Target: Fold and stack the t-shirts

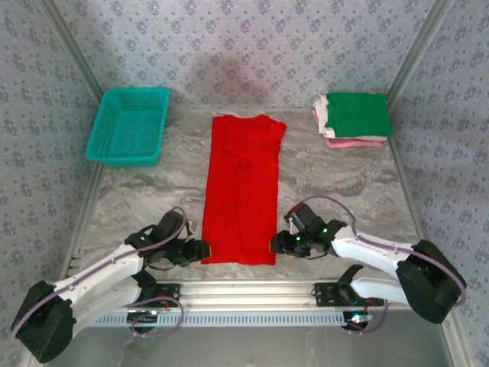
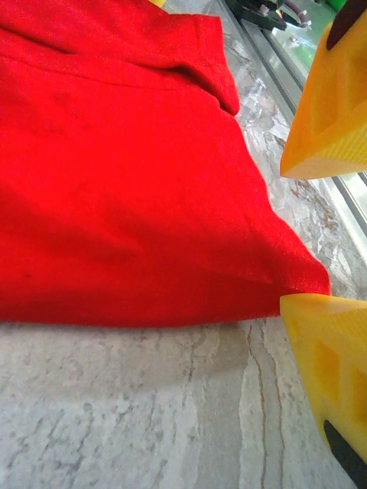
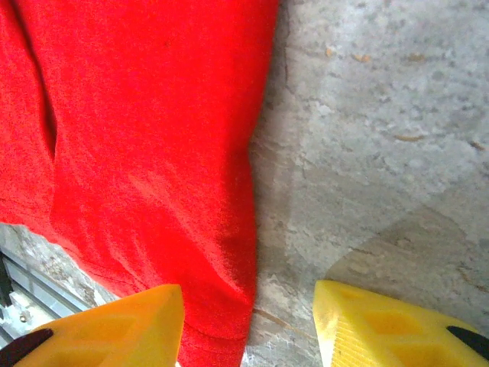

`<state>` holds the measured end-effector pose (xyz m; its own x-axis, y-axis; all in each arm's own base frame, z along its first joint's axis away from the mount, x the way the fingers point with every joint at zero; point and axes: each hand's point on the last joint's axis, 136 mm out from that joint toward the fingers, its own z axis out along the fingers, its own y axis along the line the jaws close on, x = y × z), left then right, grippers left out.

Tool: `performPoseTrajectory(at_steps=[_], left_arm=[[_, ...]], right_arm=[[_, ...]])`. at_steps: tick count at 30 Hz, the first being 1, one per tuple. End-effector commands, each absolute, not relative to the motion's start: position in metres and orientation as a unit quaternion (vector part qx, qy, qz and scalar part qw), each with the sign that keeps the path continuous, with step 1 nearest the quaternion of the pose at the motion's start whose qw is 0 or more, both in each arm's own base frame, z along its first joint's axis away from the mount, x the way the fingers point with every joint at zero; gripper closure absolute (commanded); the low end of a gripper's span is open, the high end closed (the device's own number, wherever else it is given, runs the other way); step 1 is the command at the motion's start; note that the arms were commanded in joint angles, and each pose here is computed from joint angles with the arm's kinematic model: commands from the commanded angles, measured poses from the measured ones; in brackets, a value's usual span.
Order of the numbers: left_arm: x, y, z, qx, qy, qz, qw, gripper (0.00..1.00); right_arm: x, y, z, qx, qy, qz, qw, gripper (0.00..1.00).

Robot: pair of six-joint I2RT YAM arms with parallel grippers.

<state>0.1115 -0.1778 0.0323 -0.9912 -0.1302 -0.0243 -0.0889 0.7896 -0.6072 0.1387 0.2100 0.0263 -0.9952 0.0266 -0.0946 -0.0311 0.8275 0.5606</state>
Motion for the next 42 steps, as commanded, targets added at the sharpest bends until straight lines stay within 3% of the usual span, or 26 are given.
performPoseTrajectory(at_steps=[1, 8, 24, 32, 42], left_arm=[[0.113, -0.185, 0.032, -0.056, 0.94, -0.336, 0.035, 0.57], [0.12, -0.189, 0.029, -0.054, 0.94, -0.334, 0.039, 0.57], [0.123, -0.189, 0.027, -0.053, 0.942, -0.329, 0.046, 0.61], [0.12, -0.178, 0.029, -0.067, 0.947, -0.311, 0.049, 0.63], [0.112, -0.155, 0.024, -0.104, 0.959, -0.262, 0.034, 0.57]], right_arm=[[0.132, 0.211, 0.022, 0.014, 0.951, 0.306, 0.038, 0.49], [0.135, 0.237, 0.04, -0.004, 0.931, 0.363, 0.043, 0.47], [0.132, 0.269, 0.05, -0.031, 0.927, 0.373, 0.03, 0.52], [0.127, 0.256, 0.057, -0.011, 0.937, 0.348, 0.032, 0.52], [0.122, 0.248, 0.043, 0.0, 0.947, 0.321, 0.022, 0.52]])
